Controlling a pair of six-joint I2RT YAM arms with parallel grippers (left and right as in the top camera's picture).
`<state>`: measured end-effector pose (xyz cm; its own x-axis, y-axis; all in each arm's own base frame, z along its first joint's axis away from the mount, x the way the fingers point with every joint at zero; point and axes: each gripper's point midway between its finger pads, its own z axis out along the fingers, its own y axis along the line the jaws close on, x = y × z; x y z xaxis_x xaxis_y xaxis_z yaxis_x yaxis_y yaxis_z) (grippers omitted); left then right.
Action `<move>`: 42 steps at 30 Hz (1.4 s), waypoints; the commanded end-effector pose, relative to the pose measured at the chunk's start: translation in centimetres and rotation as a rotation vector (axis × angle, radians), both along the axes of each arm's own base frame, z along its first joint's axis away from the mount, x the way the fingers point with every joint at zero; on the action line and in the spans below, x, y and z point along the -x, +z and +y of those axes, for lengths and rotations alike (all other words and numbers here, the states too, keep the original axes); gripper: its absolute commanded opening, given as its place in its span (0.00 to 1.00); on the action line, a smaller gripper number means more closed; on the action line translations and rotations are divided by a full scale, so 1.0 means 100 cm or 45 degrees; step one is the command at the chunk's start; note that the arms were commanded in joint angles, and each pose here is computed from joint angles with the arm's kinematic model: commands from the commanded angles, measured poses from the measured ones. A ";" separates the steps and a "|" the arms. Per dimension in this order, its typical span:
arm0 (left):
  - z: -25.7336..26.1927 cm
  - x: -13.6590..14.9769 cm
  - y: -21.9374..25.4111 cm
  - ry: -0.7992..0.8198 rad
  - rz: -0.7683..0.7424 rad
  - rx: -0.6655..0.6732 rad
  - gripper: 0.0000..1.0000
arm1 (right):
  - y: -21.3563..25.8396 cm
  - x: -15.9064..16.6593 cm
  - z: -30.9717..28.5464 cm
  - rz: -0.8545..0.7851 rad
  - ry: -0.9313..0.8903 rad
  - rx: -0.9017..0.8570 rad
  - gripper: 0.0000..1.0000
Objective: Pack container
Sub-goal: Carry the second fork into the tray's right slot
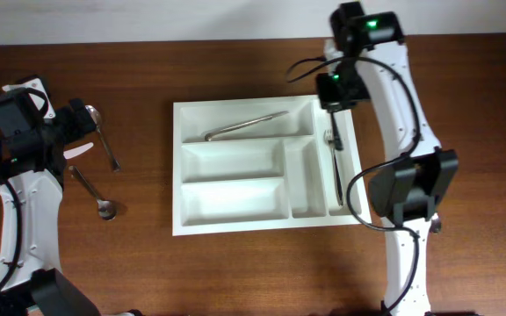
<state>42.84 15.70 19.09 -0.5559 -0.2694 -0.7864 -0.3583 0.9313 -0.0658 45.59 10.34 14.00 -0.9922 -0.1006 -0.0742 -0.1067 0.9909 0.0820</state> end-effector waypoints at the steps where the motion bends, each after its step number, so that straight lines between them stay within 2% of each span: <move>1: 0.005 -0.003 0.007 0.014 -0.017 -0.013 0.99 | 0.004 0.000 -0.003 -0.027 -0.055 0.085 0.04; 21: 0.005 -0.003 0.007 0.013 -0.017 -0.013 0.99 | -0.061 0.046 -0.021 0.294 -0.053 0.177 0.04; 31: 0.005 -0.003 0.007 0.014 -0.017 -0.013 0.99 | -0.080 0.028 -0.025 0.213 -0.076 0.156 0.04; 32: 0.005 -0.003 0.007 0.014 -0.017 -0.013 0.99 | -0.080 0.027 -0.024 0.206 -0.077 0.154 0.05; 34: 0.005 -0.003 0.007 0.014 -0.017 -0.013 0.99 | -0.080 0.025 -0.024 0.193 -0.077 0.152 0.16; 36: 0.005 -0.003 0.007 0.014 -0.017 -0.013 0.99 | -0.081 0.023 -0.023 0.183 -0.078 0.149 0.19; 38: 0.005 -0.003 0.007 0.014 -0.017 -0.013 0.99 | -0.080 0.022 -0.023 0.178 -0.078 0.148 0.29; 42: 0.005 -0.003 0.007 0.014 -0.017 -0.013 0.99 | -0.073 0.014 -0.025 0.134 -0.038 0.140 0.32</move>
<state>42.84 15.70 19.09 -0.5559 -0.2694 -0.7864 -0.3583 0.9313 -0.0658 43.42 8.30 5.29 -0.9947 -0.0565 0.0863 -0.0580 0.9982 -0.0152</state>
